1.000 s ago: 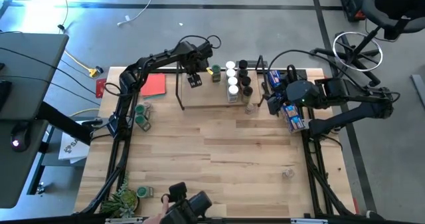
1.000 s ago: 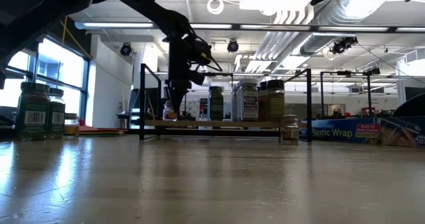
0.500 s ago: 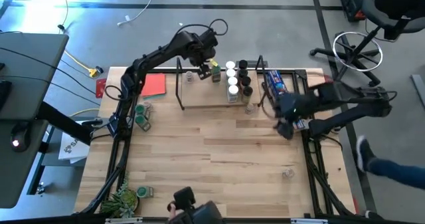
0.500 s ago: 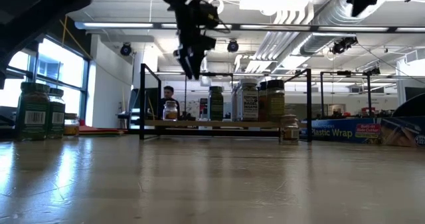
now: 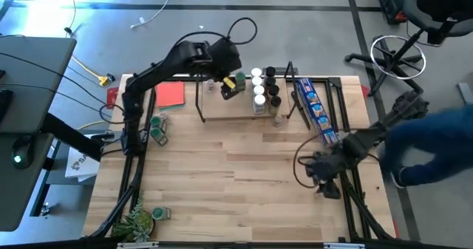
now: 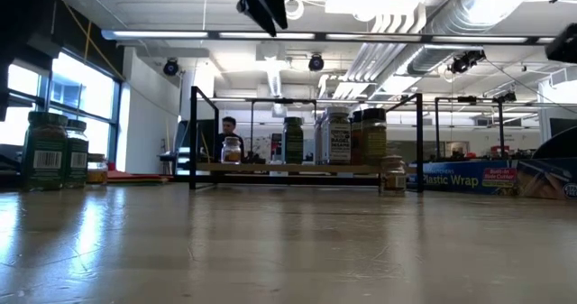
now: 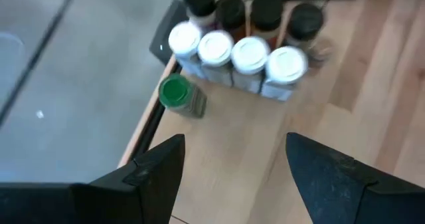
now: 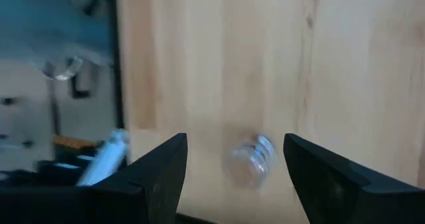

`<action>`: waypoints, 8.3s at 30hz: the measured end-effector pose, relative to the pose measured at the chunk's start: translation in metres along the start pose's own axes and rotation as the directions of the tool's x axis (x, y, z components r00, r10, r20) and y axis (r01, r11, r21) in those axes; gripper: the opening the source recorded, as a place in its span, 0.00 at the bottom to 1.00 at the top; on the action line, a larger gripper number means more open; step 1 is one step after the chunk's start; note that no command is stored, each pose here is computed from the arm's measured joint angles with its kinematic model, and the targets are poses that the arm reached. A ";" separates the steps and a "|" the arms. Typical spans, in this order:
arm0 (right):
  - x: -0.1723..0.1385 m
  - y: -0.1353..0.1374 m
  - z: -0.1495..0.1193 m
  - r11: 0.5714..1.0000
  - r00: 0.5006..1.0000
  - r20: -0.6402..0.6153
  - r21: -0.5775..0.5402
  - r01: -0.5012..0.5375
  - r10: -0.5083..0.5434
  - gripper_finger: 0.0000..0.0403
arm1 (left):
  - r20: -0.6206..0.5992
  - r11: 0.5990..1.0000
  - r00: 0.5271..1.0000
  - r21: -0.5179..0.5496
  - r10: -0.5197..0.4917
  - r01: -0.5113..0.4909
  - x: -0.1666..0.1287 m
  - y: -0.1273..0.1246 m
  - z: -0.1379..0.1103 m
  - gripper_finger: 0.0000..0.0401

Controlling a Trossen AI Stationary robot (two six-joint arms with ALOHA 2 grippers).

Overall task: Shelf spices
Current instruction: Put the bottom right brown bottle on the shelf aligned with the other brown seasoning bottle

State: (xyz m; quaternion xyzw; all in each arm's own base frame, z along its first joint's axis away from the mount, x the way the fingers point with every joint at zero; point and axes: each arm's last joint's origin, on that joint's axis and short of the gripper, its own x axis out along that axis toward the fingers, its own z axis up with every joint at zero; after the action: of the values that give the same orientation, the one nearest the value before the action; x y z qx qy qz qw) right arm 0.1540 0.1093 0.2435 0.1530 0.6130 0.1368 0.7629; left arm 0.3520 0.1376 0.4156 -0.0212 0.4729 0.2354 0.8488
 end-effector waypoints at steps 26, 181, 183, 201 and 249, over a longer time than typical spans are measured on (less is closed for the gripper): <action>0.090 0.012 -0.042 0.977 0.959 -0.188 0.000 0.214 -0.210 0.60 | -0.092 0.997 0.993 -0.020 0.073 -0.075 -0.030 -0.017 -0.019 0.64; -0.150 -0.045 -0.041 0.937 0.816 0.504 0.327 0.123 -0.283 0.00 | -0.497 0.749 0.864 -0.544 0.074 -0.377 0.241 -0.158 -0.072 0.43; -0.150 -0.045 -0.041 0.937 0.815 0.505 0.327 0.123 -0.283 0.00 | -0.499 0.760 0.863 -0.531 0.077 -0.375 0.240 -0.161 -0.073 0.40; -0.152 -0.045 -0.037 0.938 0.786 0.542 0.317 0.138 -0.299 0.00 | -0.592 0.918 0.755 -0.395 -0.282 0.034 0.153 -0.223 -0.076 0.37; -0.139 -0.042 0.001 0.935 0.777 0.542 0.314 0.165 -0.319 0.00 | -0.741 0.924 0.586 -0.121 -0.327 0.363 0.117 -0.188 -0.121 0.68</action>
State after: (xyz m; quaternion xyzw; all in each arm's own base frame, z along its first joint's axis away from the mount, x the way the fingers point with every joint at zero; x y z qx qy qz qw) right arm 0.1268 0.0158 0.3512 0.2013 0.3750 -0.0950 0.8999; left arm 0.3863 -0.0169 0.2187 -0.1891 0.7715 0.0260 0.6069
